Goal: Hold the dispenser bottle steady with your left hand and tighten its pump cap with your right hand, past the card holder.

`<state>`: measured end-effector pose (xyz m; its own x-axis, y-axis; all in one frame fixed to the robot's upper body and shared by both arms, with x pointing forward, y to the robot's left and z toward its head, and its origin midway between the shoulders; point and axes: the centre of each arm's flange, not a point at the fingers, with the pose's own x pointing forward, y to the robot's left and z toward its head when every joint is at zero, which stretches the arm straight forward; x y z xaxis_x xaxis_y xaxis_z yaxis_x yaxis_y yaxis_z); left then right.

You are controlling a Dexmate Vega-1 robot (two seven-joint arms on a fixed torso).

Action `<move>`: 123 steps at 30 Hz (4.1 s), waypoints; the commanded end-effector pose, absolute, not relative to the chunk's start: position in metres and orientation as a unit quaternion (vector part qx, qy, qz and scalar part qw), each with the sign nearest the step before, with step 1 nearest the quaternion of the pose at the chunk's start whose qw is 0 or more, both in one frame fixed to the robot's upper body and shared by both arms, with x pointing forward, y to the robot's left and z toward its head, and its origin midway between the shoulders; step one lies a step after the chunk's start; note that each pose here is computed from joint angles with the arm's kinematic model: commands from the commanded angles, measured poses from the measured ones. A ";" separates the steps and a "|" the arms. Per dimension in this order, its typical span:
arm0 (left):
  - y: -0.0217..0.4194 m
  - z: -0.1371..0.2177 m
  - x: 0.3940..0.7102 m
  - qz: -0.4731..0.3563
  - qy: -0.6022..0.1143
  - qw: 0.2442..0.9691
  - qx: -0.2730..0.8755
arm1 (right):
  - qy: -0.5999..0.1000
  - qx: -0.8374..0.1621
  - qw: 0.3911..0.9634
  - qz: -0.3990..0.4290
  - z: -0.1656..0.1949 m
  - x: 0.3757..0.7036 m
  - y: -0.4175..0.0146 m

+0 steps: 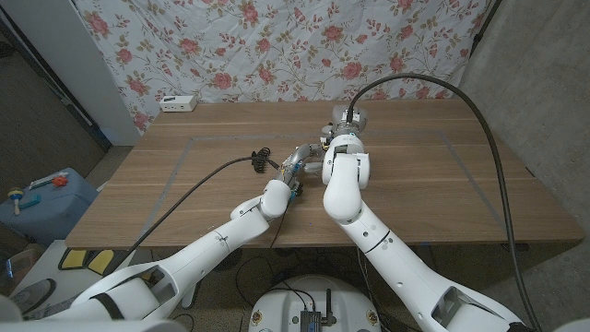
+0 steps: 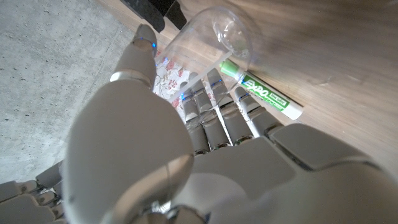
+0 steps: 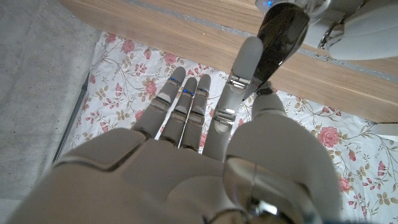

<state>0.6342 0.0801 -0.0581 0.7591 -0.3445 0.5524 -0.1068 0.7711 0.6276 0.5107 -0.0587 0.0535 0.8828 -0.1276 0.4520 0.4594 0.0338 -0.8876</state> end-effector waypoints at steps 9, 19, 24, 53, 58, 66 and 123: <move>0.077 -0.055 0.643 -0.071 -0.341 0.877 0.330 | -0.151 -0.646 0.721 -0.201 0.053 0.512 -0.064; 0.076 -0.052 0.643 -0.071 -0.343 0.876 0.331 | -0.157 -0.654 0.711 -0.206 0.057 0.507 -0.066; 0.075 -0.052 0.642 -0.073 -0.344 0.875 0.332 | -0.159 -0.660 0.701 -0.220 0.059 0.501 -0.067; 0.079 -0.052 0.637 -0.068 -0.348 0.874 0.331 | -0.161 -0.709 0.673 -0.133 0.079 0.479 -0.111; 0.080 -0.052 0.637 -0.067 -0.347 0.875 0.332 | -0.167 -0.716 0.668 -0.118 0.082 0.476 -0.121; 0.080 -0.052 0.636 -0.067 -0.346 0.874 0.333 | -0.182 -0.718 0.666 -0.094 0.085 0.475 -0.130; 0.076 -0.050 0.633 -0.065 -0.343 0.872 0.342 | -0.346 -0.742 0.574 0.008 0.077 0.496 -0.136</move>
